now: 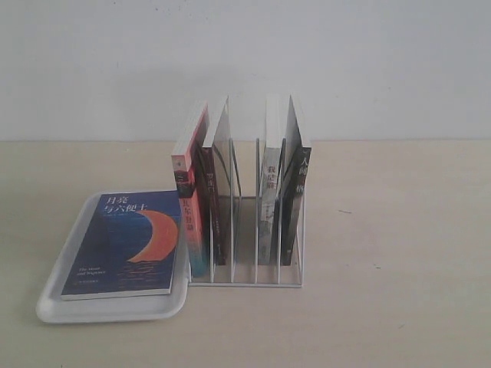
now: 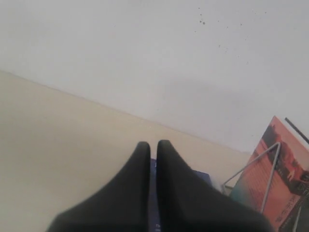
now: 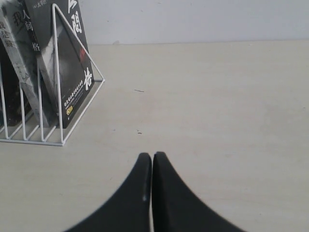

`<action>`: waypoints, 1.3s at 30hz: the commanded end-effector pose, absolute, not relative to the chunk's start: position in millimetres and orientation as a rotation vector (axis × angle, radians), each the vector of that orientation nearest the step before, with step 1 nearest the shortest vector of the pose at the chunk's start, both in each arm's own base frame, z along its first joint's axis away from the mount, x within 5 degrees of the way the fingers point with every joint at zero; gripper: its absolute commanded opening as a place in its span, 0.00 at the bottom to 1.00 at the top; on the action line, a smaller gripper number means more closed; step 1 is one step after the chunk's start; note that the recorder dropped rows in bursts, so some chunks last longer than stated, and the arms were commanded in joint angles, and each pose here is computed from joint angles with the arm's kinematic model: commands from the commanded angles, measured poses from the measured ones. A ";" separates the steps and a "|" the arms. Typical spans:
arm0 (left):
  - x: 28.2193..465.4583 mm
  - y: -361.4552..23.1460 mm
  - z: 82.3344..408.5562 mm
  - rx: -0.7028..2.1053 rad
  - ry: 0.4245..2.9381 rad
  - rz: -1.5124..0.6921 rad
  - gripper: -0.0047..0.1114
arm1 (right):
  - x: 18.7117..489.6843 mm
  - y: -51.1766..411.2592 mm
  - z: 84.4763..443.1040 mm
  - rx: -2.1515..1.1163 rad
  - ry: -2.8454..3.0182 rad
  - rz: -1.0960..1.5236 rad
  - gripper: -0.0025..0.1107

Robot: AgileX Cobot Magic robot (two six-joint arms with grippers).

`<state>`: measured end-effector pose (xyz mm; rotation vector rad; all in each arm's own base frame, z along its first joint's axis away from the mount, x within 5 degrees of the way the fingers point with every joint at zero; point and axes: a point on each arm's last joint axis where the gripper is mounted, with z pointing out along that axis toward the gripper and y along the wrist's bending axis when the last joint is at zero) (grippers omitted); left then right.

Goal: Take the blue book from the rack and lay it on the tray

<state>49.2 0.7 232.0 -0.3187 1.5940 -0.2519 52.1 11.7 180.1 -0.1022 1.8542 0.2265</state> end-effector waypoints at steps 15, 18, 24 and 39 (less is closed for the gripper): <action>55.5 4.2 193.2 -0.202 1.693 -0.074 0.08 | 52.0 11.4 181.2 -0.104 1.841 0.219 0.02; 54.3 5.6 186.8 -0.145 1.770 0.007 0.08 | 52.0 11.4 181.2 -0.104 1.841 0.219 0.02; 53.2 5.6 182.1 -0.084 1.827 0.033 0.08 | 52.0 11.4 181.2 -0.104 1.841 0.219 0.02; 53.7 1.4 182.7 -0.093 1.820 -0.084 0.08 | 52.0 11.4 181.2 -0.104 1.841 0.219 0.02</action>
